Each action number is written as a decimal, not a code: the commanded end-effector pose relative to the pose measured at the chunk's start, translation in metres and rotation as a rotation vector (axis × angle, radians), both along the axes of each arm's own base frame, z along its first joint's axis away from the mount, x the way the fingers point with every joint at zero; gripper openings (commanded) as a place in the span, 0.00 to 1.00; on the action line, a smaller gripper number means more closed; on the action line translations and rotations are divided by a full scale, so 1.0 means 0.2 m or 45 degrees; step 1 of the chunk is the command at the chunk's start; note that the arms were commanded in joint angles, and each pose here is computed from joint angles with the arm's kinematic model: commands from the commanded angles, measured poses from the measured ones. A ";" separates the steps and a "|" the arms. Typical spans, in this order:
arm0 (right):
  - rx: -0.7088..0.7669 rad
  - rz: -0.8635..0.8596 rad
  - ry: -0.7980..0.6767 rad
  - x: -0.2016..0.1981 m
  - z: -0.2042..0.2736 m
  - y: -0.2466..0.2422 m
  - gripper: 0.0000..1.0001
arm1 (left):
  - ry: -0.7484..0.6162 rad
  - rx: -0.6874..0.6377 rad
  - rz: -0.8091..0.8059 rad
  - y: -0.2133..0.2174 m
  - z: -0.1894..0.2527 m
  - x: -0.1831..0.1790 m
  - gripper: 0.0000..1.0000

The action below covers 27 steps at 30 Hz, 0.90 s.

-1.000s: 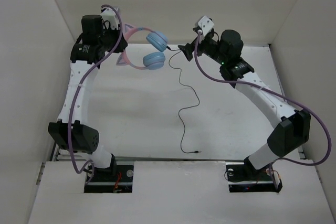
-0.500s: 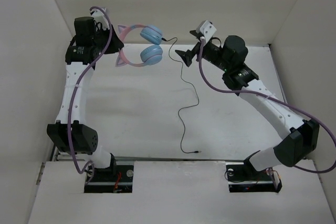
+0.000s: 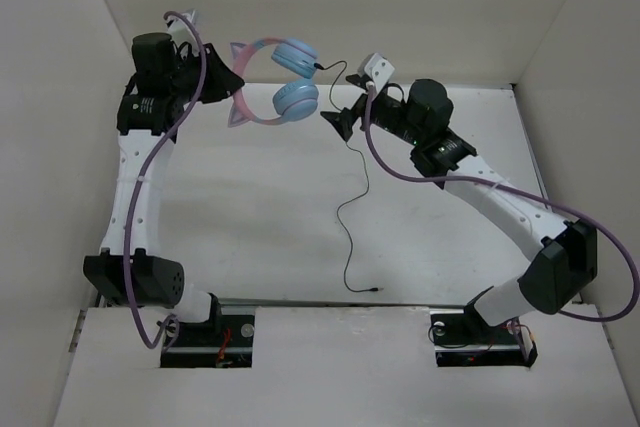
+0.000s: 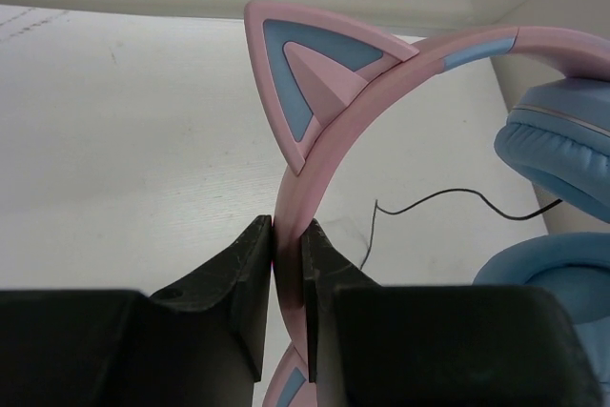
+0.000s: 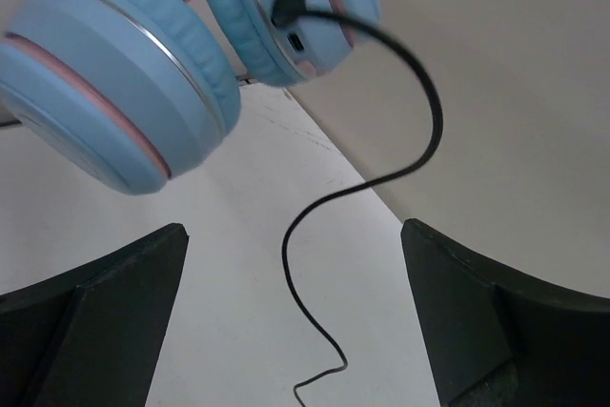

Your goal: Wrap the headphones

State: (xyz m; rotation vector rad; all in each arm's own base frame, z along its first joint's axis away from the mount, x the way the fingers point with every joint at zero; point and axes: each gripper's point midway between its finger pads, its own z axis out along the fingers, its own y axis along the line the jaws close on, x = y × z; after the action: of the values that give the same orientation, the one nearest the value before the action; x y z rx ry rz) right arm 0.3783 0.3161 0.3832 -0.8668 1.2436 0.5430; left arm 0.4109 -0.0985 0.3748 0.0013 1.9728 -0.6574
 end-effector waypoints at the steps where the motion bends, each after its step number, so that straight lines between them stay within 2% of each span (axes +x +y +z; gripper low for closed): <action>1: 0.085 -0.033 -0.029 0.03 0.08 -0.03 1.00 | -0.245 -0.136 -0.065 -0.05 0.39 -0.12 0.00; 9: 0.039 -0.075 -0.059 0.07 -0.07 -0.06 1.00 | -0.269 -0.241 -0.144 -0.10 0.50 -0.19 0.00; 22: 0.124 -0.109 -0.215 0.18 -0.06 -0.09 1.00 | -0.260 -0.394 -0.319 -0.19 0.61 -0.31 0.00; 27: 0.123 -0.116 -0.174 0.27 -0.10 -0.06 0.98 | -0.267 -0.416 -0.338 -0.19 0.65 -0.34 0.00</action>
State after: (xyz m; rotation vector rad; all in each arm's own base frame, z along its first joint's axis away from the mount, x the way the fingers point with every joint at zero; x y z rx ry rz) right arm 0.4249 0.3027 0.3353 -0.7854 1.2025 0.4587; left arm 0.3767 -0.1305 0.4373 0.0222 1.8412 -1.0542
